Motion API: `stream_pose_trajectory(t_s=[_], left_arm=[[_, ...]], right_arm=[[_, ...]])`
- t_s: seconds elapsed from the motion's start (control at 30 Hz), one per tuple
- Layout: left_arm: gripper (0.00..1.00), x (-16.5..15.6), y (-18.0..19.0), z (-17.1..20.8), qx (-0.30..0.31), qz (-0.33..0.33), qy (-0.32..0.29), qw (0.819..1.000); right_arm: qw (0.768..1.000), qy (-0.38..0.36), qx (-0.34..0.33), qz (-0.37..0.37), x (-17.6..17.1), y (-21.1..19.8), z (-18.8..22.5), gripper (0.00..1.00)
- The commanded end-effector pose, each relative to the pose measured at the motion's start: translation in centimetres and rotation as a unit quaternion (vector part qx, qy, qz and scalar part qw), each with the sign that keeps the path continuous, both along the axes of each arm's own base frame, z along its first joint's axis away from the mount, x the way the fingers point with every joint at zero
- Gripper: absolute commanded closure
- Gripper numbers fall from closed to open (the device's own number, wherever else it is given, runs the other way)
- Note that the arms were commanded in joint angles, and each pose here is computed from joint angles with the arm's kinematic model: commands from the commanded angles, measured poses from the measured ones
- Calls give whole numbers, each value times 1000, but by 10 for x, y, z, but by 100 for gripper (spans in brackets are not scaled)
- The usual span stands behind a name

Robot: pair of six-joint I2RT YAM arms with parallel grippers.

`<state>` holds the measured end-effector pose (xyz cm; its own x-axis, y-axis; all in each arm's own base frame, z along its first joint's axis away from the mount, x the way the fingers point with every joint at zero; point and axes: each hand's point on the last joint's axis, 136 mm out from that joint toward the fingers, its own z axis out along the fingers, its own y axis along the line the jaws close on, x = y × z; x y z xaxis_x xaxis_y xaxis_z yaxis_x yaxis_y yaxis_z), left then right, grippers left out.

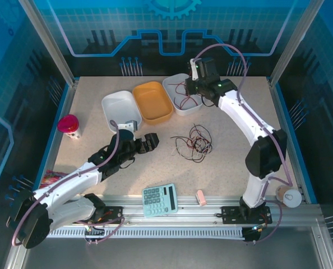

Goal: Untangle the cables

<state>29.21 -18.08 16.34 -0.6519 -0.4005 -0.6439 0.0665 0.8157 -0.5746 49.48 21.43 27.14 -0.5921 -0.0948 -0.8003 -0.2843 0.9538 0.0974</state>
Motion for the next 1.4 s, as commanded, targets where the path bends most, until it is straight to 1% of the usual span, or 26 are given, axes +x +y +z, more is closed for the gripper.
stream_pose_trajectory(t_s=[0.0, 0.17, 0.43, 0.73, 1.13, 1.23, 1.33, 1.37], left_arm=[[1, -7, 1, -8, -5, -6, 16, 1000], [1, -10, 3, -12, 3, -8, 25, 1000], [1, -14, 8, -12, 1, -1, 25, 1000], [1, -17, 11, -14, 4, 3, 26, 1000], [1, -16, 13, -15, 10, 5, 26, 1000], [1, -16, 14, -15, 11, 7, 26, 1000], [1, -17, 13, -13, 10, 6, 25, 1000], [1, -16, 14, -13, 10, 6, 24, 1000]], right_arm=[[1000, -28, 10, 3, 23, 5, 12, 100], [1000, -24, 14, 9, 41, 17, -3, 100], [999, -12, 19, 30, 58, 33, -25, 100], [1000, 2, -1, 28, 68, 34, -54, 100], [1000, 21, -19, 8, 97, 32, -99, 100], [999, 39, -24, 2, 103, 29, -120, 100], [998, 54, -24, 3, 102, 30, -128, 85], [998, 56, -25, 4, 102, 30, -129, 79]])
